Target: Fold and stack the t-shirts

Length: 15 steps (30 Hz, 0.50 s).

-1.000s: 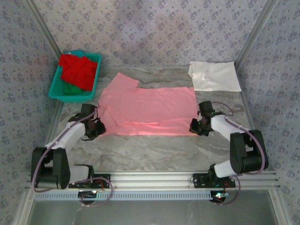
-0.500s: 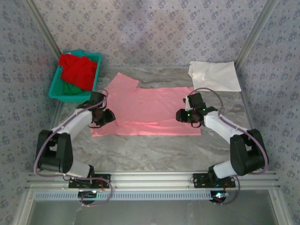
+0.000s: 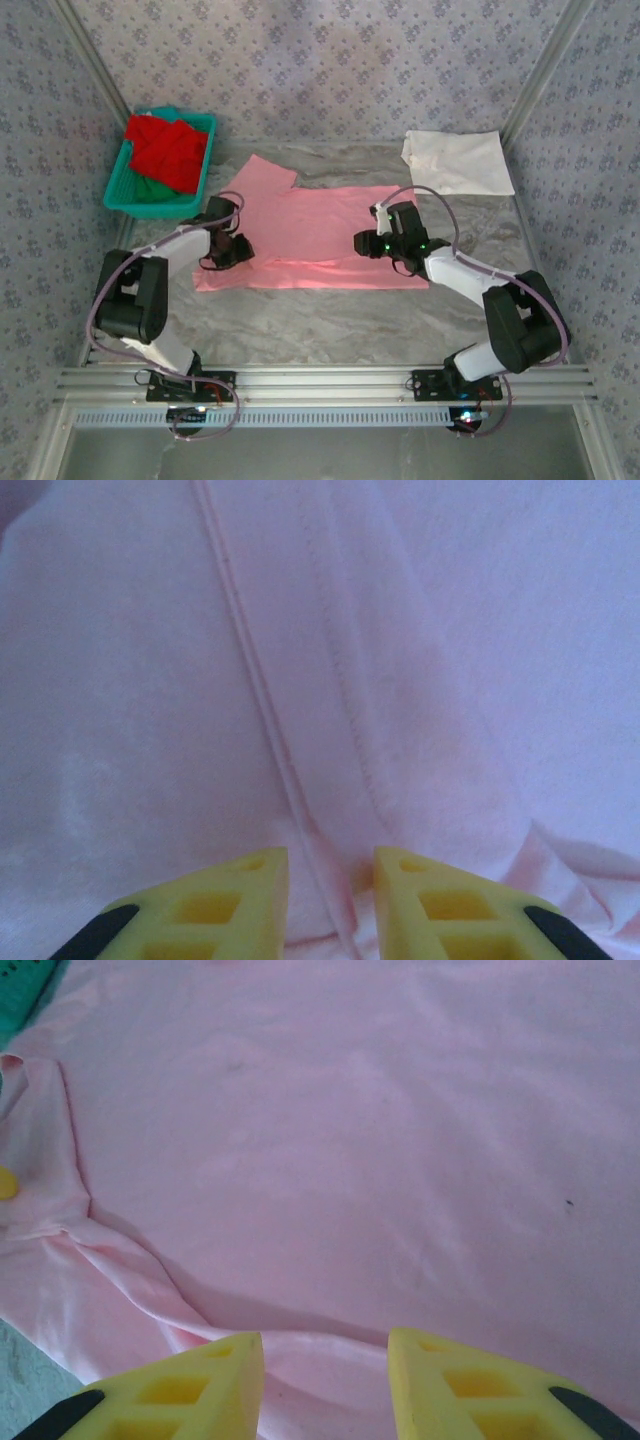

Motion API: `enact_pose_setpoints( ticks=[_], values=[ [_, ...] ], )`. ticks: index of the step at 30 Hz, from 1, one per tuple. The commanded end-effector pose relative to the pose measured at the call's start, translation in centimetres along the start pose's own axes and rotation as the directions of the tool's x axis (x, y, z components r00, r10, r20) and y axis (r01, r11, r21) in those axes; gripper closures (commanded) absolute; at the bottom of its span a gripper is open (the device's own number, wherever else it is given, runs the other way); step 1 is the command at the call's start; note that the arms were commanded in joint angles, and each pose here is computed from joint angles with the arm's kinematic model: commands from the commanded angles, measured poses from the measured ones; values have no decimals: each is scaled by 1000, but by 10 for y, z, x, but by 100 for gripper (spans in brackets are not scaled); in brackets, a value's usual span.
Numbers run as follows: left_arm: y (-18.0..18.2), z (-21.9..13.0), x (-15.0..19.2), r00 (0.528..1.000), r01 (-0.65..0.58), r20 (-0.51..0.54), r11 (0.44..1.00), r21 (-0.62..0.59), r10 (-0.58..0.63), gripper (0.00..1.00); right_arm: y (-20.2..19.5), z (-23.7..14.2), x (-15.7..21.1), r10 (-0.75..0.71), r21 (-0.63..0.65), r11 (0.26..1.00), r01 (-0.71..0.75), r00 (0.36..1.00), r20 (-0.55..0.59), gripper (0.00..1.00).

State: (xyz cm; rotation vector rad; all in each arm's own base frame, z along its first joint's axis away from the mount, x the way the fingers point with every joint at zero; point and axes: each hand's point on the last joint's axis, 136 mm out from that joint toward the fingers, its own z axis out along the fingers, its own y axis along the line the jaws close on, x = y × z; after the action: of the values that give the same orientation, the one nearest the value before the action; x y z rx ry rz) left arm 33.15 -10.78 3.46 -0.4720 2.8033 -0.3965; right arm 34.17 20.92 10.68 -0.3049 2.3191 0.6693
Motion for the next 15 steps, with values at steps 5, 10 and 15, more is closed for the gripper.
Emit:
enact_pose_setpoints(
  ticks=[5, 10, 15],
  values=[
    [-18, 6, -11, 999, -27, 18, 999, 21, 27, 82, 5, -2, 6, -6, -43, 999, 7, 999, 41, 61],
    [-17, 7, -13, 1000, -18, 24, 1000, 15, 18, 96, 5, -10, 2, -8, -37, 999, 11, 996, 86, 61],
    [-18, -3, -22, 998, -25, 59, 1000, -2, 25, 100, 1, -12, 0, -8, -21, 1000, 10, 995, 99, 61]
  ],
)
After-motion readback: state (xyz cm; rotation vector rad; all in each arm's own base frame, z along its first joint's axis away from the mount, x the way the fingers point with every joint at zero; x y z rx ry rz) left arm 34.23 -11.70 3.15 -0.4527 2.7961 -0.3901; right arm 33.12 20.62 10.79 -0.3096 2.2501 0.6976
